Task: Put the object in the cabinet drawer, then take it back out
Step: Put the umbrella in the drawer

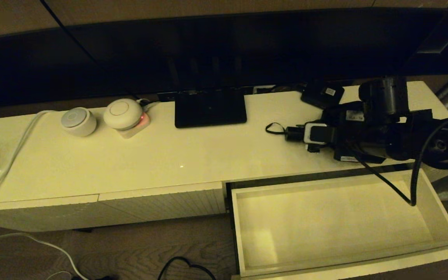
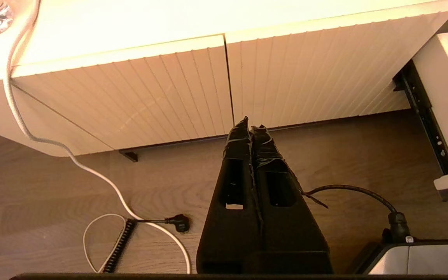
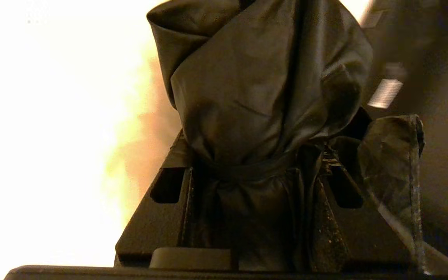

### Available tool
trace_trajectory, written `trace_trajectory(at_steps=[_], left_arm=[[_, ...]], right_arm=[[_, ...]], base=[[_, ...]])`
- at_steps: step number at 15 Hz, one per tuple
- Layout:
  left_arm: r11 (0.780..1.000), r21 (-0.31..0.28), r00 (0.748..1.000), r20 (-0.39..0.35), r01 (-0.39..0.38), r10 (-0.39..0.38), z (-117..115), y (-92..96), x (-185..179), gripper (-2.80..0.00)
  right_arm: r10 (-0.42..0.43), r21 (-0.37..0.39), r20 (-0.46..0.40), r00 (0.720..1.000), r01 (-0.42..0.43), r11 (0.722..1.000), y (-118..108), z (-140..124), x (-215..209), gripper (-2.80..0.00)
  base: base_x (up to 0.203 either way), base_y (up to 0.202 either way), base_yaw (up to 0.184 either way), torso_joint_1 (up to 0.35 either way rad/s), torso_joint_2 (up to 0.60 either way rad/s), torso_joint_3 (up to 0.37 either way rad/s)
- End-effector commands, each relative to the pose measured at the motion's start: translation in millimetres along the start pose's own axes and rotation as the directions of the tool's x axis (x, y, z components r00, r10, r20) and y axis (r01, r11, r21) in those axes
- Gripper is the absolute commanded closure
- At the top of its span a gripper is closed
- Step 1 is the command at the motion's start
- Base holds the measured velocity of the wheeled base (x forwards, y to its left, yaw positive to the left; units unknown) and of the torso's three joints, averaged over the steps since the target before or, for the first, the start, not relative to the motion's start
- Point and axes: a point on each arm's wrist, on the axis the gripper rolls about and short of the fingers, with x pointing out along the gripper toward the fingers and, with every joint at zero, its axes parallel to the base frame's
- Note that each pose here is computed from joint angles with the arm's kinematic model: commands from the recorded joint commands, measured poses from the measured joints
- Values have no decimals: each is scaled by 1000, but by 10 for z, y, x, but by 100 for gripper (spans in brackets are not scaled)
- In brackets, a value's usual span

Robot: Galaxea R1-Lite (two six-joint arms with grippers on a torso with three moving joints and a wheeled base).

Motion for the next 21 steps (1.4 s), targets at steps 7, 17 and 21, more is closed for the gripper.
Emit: trace_trajectory(at_steps=[7,17,21], left_arm=[[1000,0,1000,-3,0,0,-8,-1,2,0],[1000,0,1000,-3,0,0,-8,-1,2,0],[1000,0,1000,-3,0,0,-8,-1,2,0]], right_arm=[[42,-61,34,999,-40,997,89,-130,-1002,0],[276,-60,-51,960,-279,958,1043,-382,-876,0],[330,-16,-95,939,-333,943,1233,-443,-554,0]], base=[[0,0,0,0,0,0],[0,0,0,0,0,0],[0,0,0,0,0,0]])
